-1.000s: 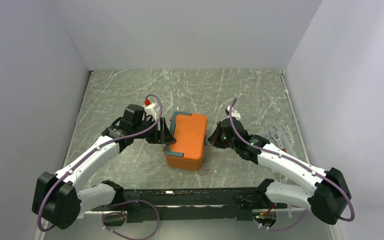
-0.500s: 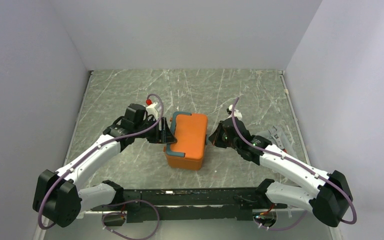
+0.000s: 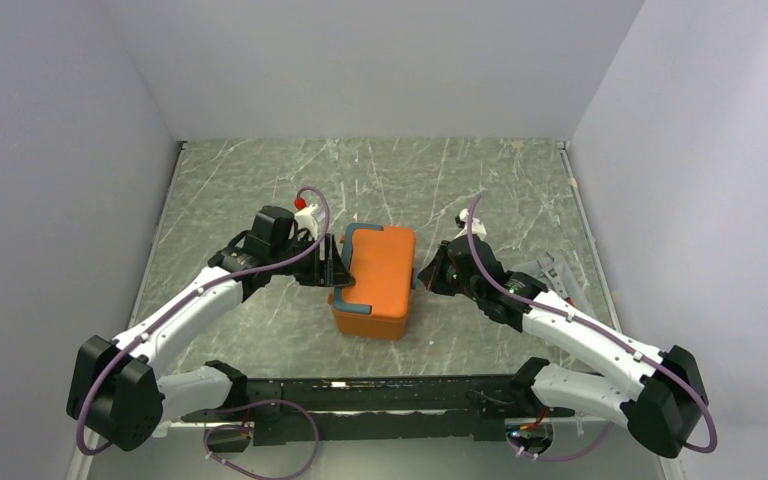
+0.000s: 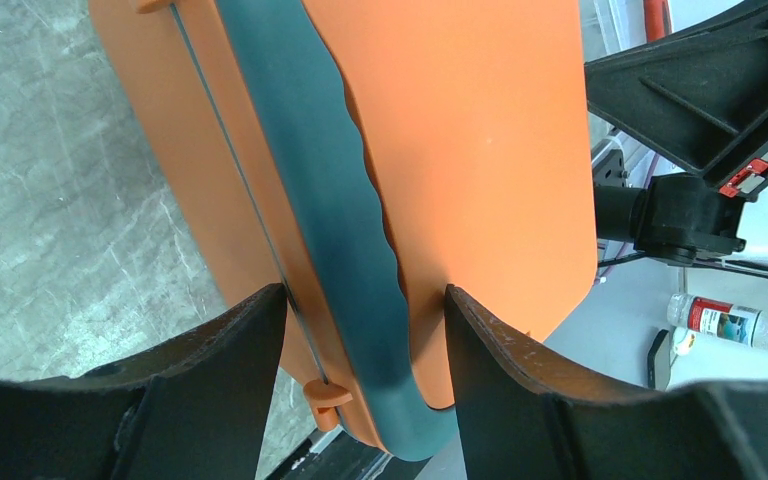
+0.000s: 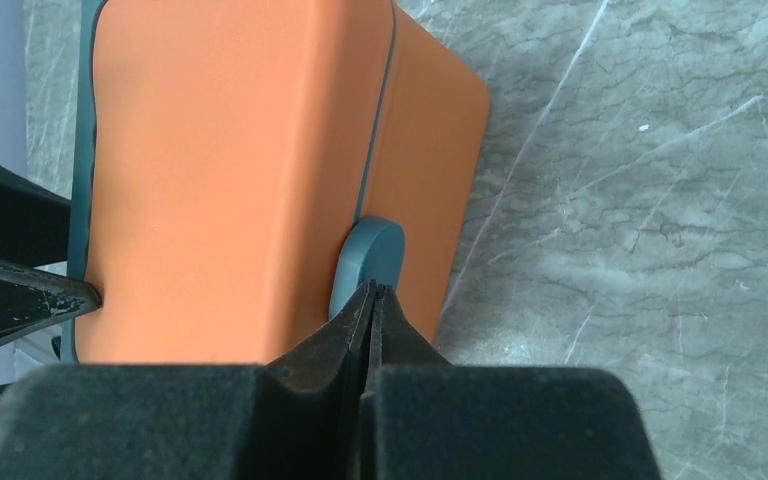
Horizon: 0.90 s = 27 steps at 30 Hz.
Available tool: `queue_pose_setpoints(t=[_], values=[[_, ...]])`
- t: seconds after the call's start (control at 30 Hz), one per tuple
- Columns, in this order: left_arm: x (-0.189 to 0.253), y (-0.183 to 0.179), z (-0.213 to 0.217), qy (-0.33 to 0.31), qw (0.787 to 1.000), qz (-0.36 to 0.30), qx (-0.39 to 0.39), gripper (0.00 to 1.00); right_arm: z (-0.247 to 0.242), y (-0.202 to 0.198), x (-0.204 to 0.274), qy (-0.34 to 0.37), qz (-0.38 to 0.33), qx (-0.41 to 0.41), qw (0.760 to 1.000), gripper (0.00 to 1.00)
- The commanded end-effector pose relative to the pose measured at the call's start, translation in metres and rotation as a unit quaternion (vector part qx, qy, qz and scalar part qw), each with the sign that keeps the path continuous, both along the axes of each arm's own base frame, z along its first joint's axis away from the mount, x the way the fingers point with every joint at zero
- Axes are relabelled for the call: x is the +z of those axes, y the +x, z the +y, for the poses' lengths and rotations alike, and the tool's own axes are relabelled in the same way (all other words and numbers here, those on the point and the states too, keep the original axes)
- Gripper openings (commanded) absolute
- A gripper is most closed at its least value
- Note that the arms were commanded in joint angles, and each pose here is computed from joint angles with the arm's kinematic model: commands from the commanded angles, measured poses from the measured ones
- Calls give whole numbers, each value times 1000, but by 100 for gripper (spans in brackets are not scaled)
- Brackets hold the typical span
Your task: Organize the medicine kit
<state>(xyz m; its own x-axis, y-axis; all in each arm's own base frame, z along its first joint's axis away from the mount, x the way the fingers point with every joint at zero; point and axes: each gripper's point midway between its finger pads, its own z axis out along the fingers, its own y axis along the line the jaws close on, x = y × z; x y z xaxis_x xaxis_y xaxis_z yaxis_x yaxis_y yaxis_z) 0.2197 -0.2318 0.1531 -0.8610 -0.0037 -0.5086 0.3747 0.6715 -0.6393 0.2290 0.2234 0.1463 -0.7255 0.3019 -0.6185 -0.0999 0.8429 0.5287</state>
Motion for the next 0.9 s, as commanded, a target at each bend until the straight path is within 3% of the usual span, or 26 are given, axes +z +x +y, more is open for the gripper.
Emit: queue_pose_setpoints(t=[0.0,0.87], values=[[-1,-2,-10,8,999,-15,-29,62,35,5,57,94,-50,44,993,0],[-3,-2,-14,10,999,-16,-33,62,47,9,67,109,-62,60,990,0]])
